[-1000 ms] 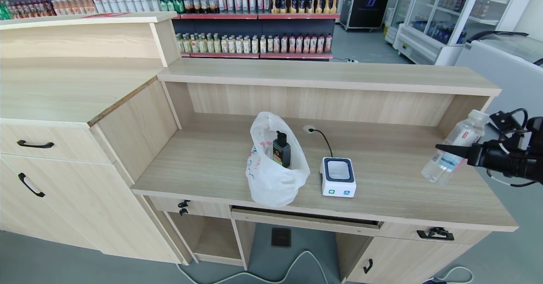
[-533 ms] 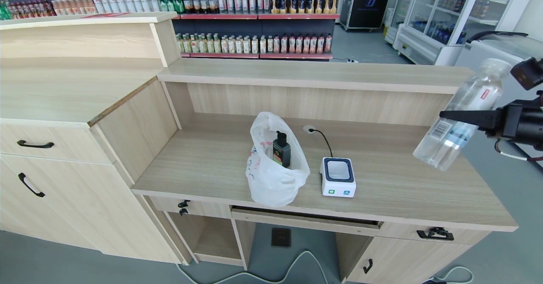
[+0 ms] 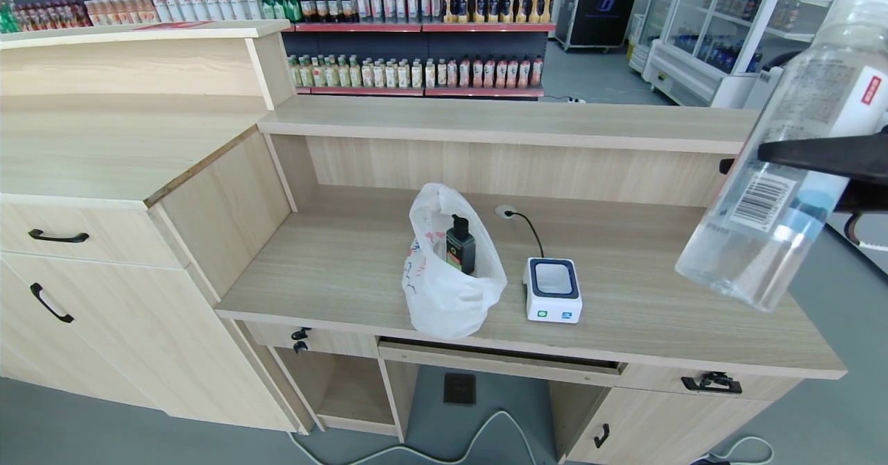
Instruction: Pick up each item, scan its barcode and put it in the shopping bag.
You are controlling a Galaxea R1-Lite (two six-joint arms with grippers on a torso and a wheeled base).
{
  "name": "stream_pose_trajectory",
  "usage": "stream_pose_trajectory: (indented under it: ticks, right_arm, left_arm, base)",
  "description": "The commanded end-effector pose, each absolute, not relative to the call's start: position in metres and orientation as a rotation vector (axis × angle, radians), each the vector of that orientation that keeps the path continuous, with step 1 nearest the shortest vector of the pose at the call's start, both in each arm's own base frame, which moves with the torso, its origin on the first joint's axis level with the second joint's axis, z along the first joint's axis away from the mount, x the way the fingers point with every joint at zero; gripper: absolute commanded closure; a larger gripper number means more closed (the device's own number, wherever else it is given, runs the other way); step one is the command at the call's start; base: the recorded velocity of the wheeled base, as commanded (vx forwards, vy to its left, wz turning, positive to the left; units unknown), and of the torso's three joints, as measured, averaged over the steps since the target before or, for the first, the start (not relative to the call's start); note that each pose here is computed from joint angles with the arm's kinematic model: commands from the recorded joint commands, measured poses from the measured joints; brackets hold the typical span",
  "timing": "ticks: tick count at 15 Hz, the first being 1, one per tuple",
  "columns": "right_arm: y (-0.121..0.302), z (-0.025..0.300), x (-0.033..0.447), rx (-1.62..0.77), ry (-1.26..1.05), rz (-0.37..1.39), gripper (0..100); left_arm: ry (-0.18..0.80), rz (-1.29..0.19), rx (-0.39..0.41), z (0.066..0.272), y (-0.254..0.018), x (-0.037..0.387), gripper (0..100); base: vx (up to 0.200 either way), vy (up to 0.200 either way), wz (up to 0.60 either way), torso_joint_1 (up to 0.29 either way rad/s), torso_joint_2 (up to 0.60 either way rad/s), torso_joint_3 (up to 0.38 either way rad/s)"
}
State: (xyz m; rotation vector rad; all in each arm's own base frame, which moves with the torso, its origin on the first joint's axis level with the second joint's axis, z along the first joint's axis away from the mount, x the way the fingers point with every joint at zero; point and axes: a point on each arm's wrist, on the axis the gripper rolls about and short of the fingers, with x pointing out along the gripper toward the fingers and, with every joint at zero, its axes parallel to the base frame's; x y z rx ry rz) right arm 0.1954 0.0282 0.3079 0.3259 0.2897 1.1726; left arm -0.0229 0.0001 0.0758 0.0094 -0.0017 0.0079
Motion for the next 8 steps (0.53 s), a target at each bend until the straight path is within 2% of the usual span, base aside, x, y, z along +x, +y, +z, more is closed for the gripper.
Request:
stream_pose_trajectory:
  ticks: [1,8]
  right_arm:
    - [0.038,0.324,0.178,0.297,0.251,1.241,100]
    - [0.062,0.333,0.155,0.265,0.228,1.368,100]
  left_arm:
    - [-0.003,0.009,0.009,0.076,0.000,-0.023,0]
    - [-0.001,0.008,0.009,0.076,0.000,-0.023,0]
  base:
    - [0.000,0.000,0.00,0.000,0.00,0.000]
    - [0.000,0.000,0.00,0.000,0.00,0.000]
